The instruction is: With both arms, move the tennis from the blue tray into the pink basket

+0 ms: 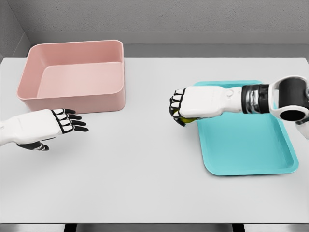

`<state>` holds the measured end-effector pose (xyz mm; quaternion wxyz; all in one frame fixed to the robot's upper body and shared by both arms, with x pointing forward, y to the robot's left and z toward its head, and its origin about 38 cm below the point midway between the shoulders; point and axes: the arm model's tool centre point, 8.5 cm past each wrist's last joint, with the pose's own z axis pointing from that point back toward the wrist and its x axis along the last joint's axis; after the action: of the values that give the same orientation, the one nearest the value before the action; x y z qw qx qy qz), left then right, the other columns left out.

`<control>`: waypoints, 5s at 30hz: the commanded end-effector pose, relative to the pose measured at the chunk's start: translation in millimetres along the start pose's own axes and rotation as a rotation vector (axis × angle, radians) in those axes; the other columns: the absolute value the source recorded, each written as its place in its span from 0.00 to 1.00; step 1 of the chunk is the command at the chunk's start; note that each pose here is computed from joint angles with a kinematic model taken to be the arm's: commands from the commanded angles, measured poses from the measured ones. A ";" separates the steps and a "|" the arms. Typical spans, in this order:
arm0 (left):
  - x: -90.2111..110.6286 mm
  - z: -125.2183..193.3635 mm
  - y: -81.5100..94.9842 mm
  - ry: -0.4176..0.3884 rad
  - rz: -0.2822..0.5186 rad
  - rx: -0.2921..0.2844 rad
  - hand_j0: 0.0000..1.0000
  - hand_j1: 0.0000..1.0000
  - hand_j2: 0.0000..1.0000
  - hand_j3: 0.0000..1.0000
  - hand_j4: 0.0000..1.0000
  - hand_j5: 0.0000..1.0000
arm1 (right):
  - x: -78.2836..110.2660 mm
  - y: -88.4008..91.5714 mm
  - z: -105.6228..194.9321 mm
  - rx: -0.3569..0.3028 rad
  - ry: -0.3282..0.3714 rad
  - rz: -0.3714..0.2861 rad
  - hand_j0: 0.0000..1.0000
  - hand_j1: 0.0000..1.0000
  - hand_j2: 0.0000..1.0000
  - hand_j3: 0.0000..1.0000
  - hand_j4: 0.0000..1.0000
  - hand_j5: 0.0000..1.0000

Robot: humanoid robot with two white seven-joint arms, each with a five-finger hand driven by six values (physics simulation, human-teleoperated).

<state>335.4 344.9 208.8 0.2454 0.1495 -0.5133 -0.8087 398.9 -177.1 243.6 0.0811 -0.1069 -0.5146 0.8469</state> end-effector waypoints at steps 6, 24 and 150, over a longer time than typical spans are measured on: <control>-1.1 1.2 0.0 0.004 0.002 -0.002 1.00 1.00 1.00 1.00 1.00 1.00 | 43.9 -15.2 -80.9 -0.031 -0.176 0.039 0.27 0.27 0.27 0.27 0.27 0.27; -2.0 1.6 -1.2 0.007 0.006 -0.003 1.00 1.00 1.00 1.00 1.00 1.00 | 29.6 -16.0 -164.3 0.013 -0.189 -0.050 0.27 0.27 0.27 0.27 0.27 0.27; 13.5 -146.4 11.1 -0.157 -0.055 0.065 1.00 1.00 1.00 1.00 1.00 1.00 | 12.2 98.0 174.8 -0.594 0.438 -0.535 1.00 1.00 1.00 1.00 1.00 1.00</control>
<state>397.5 223.8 160.2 0.1707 0.1110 -0.5522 -0.8085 338.2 -367.8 232.8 0.3688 -0.1669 -0.7135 0.5720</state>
